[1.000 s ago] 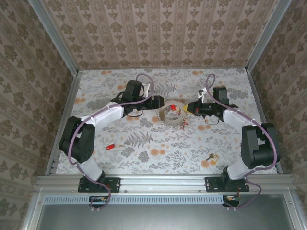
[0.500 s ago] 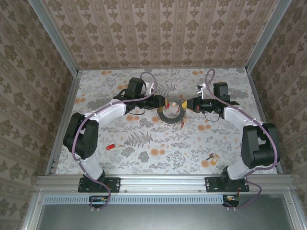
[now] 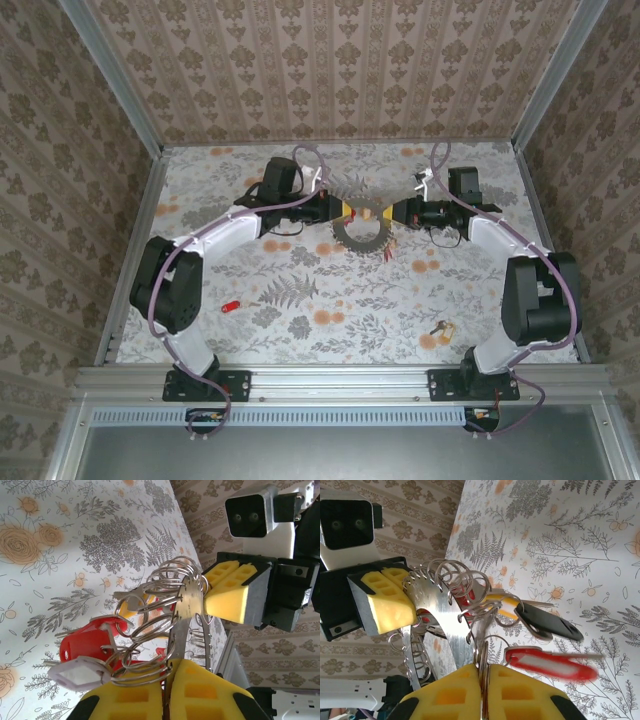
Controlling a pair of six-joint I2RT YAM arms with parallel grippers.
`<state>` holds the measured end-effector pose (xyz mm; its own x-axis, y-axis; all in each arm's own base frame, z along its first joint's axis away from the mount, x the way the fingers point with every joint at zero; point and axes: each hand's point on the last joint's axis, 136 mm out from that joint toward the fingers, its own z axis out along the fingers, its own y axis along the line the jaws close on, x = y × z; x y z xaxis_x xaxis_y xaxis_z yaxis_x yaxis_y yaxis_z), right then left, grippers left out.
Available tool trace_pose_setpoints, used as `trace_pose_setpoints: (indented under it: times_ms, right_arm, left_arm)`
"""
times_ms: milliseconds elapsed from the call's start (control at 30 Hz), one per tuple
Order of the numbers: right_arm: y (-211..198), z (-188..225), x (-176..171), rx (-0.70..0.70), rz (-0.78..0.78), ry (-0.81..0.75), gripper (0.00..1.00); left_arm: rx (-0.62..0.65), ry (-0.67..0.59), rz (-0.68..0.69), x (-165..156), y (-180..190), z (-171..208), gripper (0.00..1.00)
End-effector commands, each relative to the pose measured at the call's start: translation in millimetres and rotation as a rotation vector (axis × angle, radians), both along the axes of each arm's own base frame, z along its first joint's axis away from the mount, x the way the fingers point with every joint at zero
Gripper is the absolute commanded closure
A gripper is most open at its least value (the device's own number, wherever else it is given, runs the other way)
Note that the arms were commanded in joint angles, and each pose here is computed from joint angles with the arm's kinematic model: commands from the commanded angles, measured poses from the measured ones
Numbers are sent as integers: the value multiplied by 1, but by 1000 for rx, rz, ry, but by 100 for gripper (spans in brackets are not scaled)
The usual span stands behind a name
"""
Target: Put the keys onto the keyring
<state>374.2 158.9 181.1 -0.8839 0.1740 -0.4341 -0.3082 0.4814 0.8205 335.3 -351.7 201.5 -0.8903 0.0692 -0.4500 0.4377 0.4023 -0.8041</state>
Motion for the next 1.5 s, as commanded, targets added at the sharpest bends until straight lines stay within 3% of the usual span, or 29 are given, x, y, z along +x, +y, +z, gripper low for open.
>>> trace_pose_setpoints:
  times_ms: [0, 67, 333, 567, 800, 1033, 1267, 1467]
  right_arm:
    - [-11, 42, 0, -29, -50, -131, 81]
    - [-20, 52, -2, -60, -100, -164, 77]
    - [-68, 107, -20, -225, -396, -389, 34]
    - [-65, 135, -52, -191, -409, -716, 39]
    - [-43, 133, -82, -368, -318, -963, 47]
    - [-10, 117, -109, -529, -224, -1279, 62]
    - [4, 115, -116, -603, -247, -1409, 66]
    - [9, 124, -114, -572, -268, -1437, 71]
  left_arm:
    - [-47, -77, 38, 4, 5, 36, 100]
    - [-70, -101, 41, 4, 7, 48, 100]
    - [-198, -214, 46, -1, 16, 111, 100]
    - [-284, -414, 65, -12, 26, 157, 100]
    - [-336, -522, 74, -17, 31, 175, 100]
    - [-349, -566, 62, -23, 32, 185, 100]
    - [-358, -601, 75, -29, 37, 189, 100]
    - [-357, -615, 72, -35, 39, 194, 100]
